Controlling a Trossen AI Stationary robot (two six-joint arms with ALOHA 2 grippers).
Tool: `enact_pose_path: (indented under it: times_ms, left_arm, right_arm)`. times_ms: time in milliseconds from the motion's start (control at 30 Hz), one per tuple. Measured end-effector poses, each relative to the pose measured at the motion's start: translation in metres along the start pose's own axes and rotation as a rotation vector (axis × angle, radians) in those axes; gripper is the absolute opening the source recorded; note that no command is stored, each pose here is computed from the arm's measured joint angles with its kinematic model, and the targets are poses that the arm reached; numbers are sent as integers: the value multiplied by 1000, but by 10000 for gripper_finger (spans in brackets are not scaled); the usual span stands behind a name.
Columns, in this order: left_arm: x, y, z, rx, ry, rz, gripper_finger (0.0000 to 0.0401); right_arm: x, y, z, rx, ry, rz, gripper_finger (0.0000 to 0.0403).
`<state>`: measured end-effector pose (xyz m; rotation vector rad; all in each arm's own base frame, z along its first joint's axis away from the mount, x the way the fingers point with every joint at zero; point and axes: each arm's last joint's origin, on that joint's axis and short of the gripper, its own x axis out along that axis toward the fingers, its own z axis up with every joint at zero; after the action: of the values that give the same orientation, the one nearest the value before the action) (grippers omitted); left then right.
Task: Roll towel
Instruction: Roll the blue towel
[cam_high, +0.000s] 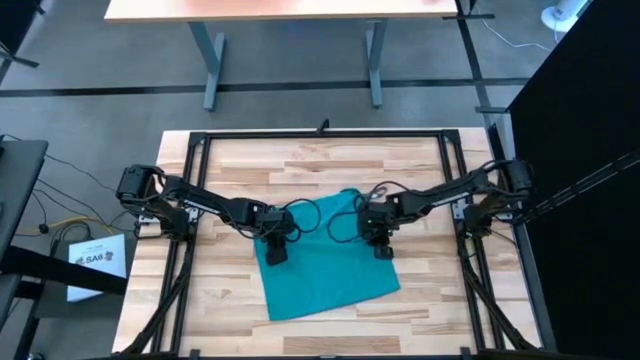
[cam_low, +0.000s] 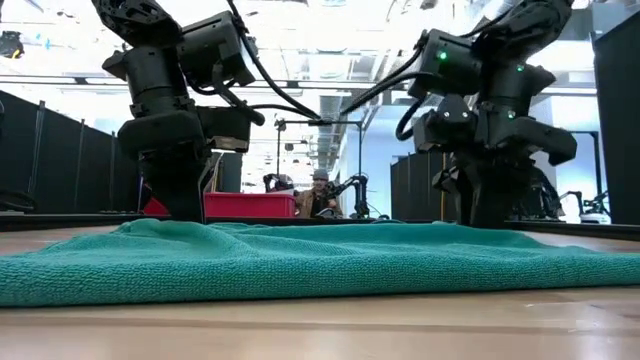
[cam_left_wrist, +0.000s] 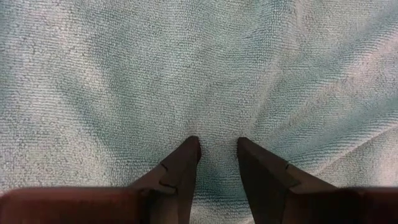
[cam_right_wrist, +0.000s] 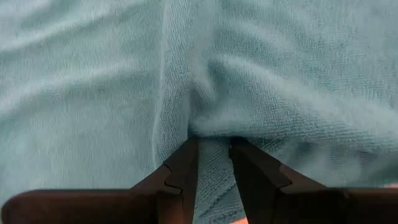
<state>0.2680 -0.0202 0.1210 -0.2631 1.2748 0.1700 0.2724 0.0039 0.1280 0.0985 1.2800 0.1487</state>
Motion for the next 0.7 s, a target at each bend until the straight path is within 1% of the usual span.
enact_pose_path:
  times_ms: [100, 300, 433, 533, 633, 700]
  left_arm:
    - [0, -1, -1, 4, 7, 3, 105]
    - [-1, -3, -4, 23, 25, 15, 105]
    - [-1, -4, -6, 41, 32, 32, 105]
    - [-2, -4, -6, 45, 25, 28, 105]
    - [-6, -4, -6, 48, 7, 21, 105]
    - [-8, -3, -7, 50, 1, 21, 105]
  right_arm:
    - [-6, -7, -8, 40, 63, -2, 87]
    - [-27, -18, -25, 106, 65, -40, 87]
    - [-36, -24, -43, 156, 68, -53, 87]
    - [-46, -23, -38, 169, -25, -60, 87]
    - [-57, -17, -20, 117, -194, -56, 87]
    - [-59, -16, -11, 86, -268, -55, 87]
